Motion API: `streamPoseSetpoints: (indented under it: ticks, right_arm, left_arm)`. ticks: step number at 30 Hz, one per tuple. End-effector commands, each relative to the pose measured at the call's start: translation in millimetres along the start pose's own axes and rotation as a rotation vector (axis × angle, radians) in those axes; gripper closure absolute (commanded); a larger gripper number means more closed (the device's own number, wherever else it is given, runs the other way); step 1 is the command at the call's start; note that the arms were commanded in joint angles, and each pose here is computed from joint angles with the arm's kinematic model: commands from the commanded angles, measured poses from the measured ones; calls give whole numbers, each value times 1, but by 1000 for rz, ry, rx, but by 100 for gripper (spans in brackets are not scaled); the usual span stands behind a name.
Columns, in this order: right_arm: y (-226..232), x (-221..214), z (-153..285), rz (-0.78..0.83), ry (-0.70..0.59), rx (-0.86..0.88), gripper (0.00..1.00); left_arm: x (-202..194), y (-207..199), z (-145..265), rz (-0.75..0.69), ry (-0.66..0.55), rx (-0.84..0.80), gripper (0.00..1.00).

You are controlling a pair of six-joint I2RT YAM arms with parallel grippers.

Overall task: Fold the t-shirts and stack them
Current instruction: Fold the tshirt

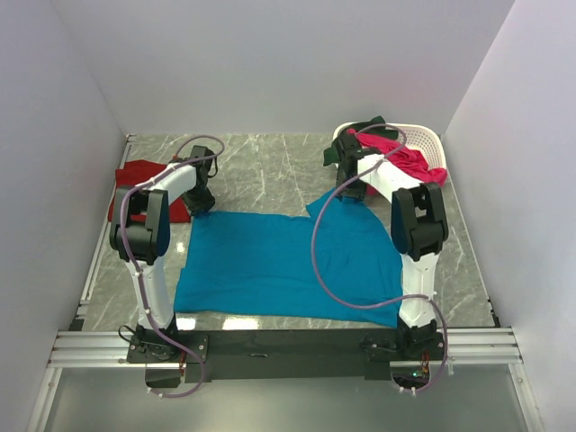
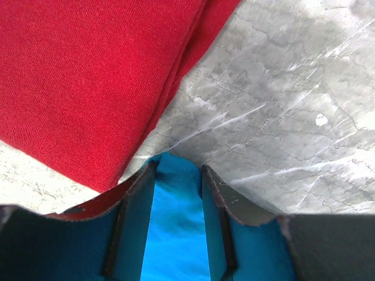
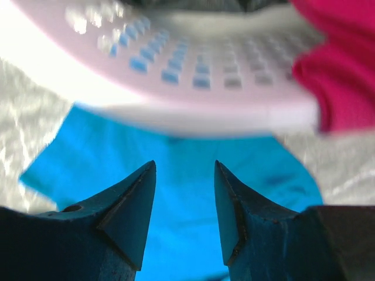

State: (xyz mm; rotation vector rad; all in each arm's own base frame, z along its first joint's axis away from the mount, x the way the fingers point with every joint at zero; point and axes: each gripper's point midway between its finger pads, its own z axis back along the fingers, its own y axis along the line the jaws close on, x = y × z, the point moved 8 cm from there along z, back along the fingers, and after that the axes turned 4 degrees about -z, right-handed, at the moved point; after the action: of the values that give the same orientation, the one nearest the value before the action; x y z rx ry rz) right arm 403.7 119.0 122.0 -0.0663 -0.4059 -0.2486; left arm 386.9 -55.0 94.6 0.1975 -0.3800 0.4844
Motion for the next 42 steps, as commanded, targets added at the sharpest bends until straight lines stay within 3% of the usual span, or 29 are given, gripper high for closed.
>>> streamPoseSetpoints:
  ticks: [1, 9, 15, 19, 25, 32, 35, 42]
  right_arm:
    - [9, 37, -2, -41, -183, 8, 49]
    - [17, 56, -19, -46, -278, 10, 50]
    - [22, 67, -30, -29, -278, 4, 51]
    - [27, 72, -34, -14, -247, -2, 52]
    - [32, 58, -50, -15, -97, 6, 55]
    - [22, 50, -47, -70, -42, -4, 55]
    - [16, 47, -47, -73, -41, -8, 60]
    - [13, 48, -46, -67, -43, -13, 89]
  left_arm:
    - [-4, 8, 8, -11, 7, 14, 57]
    - [1, 6, 9, -19, 0, 22, 56]
    - [0, 3, 6, -16, 14, 14, 56]
    - [1, 2, 7, -11, 14, 4, 56]
    - [3, 1, 12, -4, 6, -18, 57]
    - [5, 0, 17, -1, 1, -39, 57]
    - [6, 0, 18, -3, -7, -38, 57]
    - [14, 3, 18, -7, -33, -11, 55]
